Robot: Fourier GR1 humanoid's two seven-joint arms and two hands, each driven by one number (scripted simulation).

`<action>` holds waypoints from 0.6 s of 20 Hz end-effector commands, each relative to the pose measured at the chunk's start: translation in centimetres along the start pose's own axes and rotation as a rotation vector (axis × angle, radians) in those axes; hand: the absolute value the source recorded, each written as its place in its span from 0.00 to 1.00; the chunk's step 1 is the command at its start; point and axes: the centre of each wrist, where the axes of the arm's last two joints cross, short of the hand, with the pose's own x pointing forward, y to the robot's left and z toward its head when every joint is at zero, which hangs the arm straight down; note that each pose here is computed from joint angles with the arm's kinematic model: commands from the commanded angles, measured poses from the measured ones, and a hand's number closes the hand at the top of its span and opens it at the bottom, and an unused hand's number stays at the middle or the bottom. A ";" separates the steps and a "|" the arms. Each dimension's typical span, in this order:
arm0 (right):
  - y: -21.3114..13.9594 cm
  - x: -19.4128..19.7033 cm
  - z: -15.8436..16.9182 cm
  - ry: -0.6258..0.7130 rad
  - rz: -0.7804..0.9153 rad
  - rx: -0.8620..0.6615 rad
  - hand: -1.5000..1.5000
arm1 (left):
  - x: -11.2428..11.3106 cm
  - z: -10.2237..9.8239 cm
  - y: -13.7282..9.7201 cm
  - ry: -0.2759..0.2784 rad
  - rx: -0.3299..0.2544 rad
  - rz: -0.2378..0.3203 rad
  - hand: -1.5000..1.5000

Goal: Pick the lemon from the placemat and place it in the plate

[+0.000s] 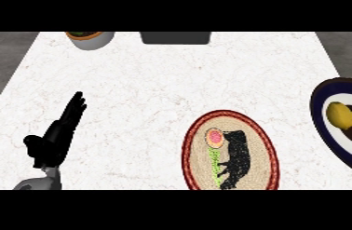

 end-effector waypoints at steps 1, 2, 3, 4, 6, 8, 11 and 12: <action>1.9 -0.9 -1.2 0.076 -0.069 0.009 0.00 | -1.7 0.1 1.8 0.004 -0.008 -0.004 0.50; 3.7 -0.2 -0.9 0.047 -0.107 -0.020 0.00 | 0.0 -0.2 0.8 -0.006 -0.001 0.002 0.50; 1.3 -0.9 -1.1 0.056 -0.156 -0.025 0.00 | -1.4 -0.6 0.0 -0.009 0.014 0.002 0.50; 1.0 -0.9 -1.6 0.034 -0.195 -0.051 0.00 | -0.3 -1.4 0.0 -0.003 0.009 0.009 0.50; -0.1 -1.0 -0.9 0.035 -0.309 -0.158 0.00 | -1.0 0.0 1.2 -0.009 0.010 -0.019 0.50; 0.0 -1.6 -1.4 0.061 -0.400 -0.187 0.00 | -0.6 -0.2 0.4 -0.001 0.024 0.000 0.50; -3.5 -3.8 -1.7 0.048 -0.531 -0.235 0.00 | 0.2 -0.7 0.1 0.000 0.015 0.008 0.50; -3.7 -5.0 -1.0 0.071 -0.571 -0.214 0.00 | -1.0 -1.0 1.0 0.012 0.017 0.004 0.50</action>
